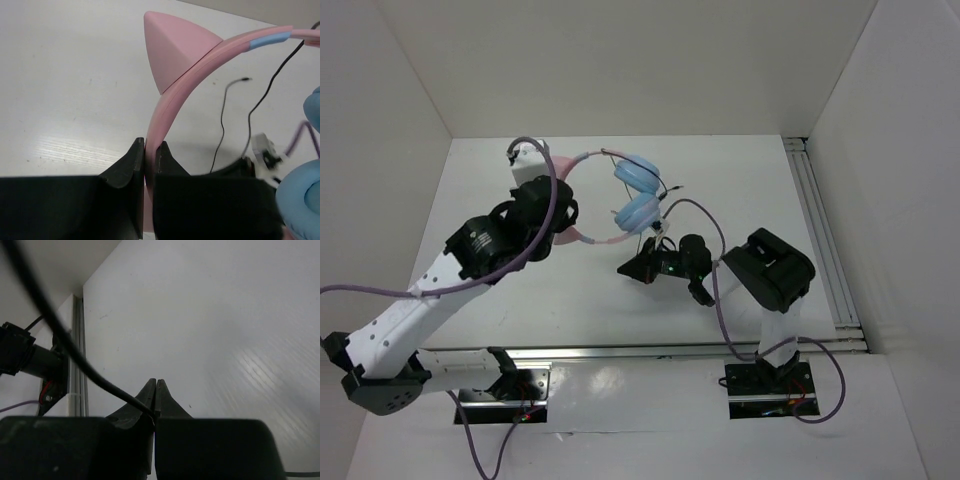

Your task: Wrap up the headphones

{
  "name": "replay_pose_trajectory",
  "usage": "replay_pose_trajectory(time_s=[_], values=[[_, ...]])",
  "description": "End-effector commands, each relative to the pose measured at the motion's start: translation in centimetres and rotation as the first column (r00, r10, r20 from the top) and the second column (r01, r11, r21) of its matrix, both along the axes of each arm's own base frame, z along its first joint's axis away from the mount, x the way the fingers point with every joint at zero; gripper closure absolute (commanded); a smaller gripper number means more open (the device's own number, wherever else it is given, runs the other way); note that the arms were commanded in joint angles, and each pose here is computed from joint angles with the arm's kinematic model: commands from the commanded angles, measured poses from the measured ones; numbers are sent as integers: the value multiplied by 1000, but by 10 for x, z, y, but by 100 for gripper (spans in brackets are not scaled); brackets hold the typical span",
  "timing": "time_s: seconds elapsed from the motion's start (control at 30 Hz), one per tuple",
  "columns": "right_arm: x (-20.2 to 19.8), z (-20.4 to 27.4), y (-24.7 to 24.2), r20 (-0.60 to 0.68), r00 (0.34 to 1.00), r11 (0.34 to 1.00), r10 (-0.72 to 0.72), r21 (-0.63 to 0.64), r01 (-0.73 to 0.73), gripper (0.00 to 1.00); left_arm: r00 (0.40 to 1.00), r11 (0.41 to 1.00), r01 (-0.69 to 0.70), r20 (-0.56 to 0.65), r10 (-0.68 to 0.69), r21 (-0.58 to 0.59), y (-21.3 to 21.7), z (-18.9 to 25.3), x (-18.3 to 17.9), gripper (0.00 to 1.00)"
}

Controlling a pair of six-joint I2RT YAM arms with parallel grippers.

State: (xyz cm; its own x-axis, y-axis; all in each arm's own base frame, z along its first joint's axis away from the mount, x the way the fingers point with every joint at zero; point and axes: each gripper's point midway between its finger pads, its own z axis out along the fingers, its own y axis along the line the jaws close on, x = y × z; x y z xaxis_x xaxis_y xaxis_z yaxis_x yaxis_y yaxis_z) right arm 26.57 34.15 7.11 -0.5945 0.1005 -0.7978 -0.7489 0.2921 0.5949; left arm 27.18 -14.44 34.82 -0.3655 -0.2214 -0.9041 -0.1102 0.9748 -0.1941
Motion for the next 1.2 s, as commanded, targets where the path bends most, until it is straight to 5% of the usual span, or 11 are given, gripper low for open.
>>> replay_pose_trajectory(time_s=[0.0, 0.37, 0.77, 1.07, 1.17], values=[[3, 48, 14, 130, 985, 993, -116, 21, 114, 100, 981, 965, -154, 80, 174, -212, 6, 27, 31, 100], [-64, 56, 49, 169, 985, 977, -38, -202, 72, 100, 908, 891, -414, -10, 420, -188, 41, -8, 85, 100], [-91, 89, 60, 280, 960, 965, -6, -249, 78, 100, 853, 850, -521, -21, 521, -75, 77, -41, 102, 100], [-86, 162, 64, 412, 911, 956, 4, -269, 117, 100, 869, 857, -462, -75, 489, 229, 54, -76, 112, 100], [-69, 175, 46, 459, 888, 936, -14, -306, 173, 100, 923, 892, -319, -107, 369, 322, 31, -80, 122, 100]])
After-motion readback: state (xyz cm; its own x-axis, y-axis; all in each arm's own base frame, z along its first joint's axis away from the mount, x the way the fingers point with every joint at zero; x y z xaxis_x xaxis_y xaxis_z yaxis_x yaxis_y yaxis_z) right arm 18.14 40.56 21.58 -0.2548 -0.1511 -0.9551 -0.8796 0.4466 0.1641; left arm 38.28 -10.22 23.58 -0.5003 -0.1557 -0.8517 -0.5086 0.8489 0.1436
